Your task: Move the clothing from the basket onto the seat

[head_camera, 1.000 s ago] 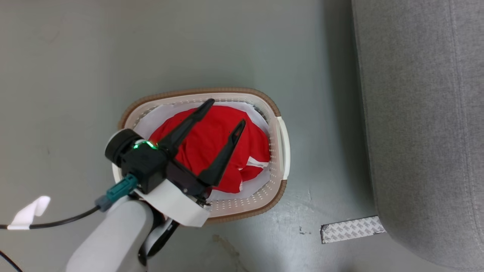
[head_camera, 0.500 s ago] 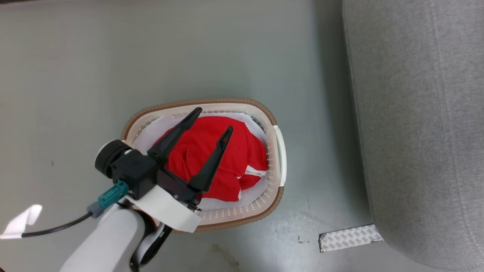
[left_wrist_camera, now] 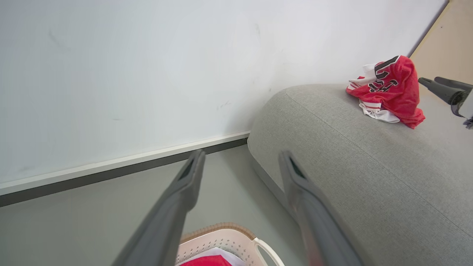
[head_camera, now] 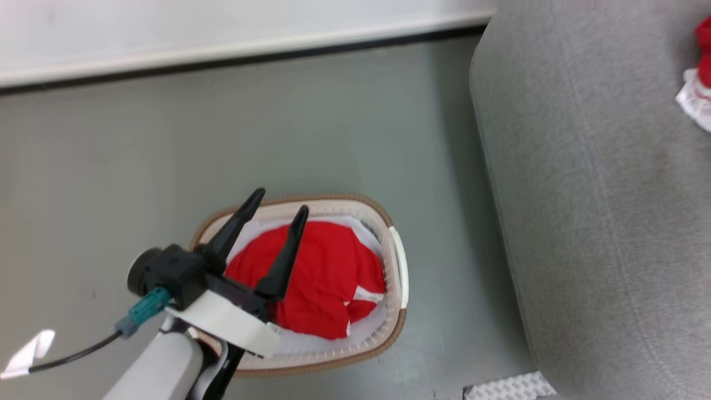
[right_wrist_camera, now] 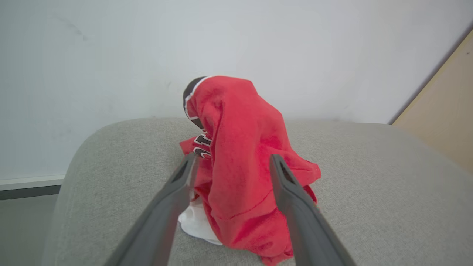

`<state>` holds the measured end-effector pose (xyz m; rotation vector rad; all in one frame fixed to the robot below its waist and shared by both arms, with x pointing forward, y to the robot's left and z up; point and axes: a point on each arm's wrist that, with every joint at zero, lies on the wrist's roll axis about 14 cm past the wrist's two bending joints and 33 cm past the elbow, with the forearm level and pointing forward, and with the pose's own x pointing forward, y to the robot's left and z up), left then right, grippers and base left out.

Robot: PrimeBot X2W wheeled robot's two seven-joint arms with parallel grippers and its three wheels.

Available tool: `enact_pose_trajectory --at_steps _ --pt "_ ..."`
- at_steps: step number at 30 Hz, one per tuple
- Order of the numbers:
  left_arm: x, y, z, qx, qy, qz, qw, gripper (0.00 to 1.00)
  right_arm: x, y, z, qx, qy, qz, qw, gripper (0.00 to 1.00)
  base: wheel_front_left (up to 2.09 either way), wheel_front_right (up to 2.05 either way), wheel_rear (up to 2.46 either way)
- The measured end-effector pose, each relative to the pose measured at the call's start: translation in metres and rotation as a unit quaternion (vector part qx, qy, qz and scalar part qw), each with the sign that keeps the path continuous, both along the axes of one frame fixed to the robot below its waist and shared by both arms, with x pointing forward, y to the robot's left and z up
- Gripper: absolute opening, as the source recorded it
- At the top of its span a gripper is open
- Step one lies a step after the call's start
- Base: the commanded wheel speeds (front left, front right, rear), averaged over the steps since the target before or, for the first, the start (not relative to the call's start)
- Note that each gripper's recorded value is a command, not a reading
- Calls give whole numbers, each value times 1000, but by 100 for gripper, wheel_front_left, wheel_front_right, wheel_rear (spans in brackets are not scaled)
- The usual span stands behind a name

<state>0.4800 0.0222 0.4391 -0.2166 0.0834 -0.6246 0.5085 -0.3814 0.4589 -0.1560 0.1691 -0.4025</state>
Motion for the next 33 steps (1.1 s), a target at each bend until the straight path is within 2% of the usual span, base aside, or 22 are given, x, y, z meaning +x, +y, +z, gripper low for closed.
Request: enact_pose_trajectory --at_steps 16,25,33 --pt "-51 73 34 1 3 140 990 100 -71 91 61 0 -110 108 988 100 0 0 0" --pt "-85 132 54 11 -24 230 973 100 -109 149 63 20 -128 173 976 100 0 0 0" --pt "-118 163 62 17 -43 279 959 100 -136 186 57 73 -136 215 964 100 0 0 0"
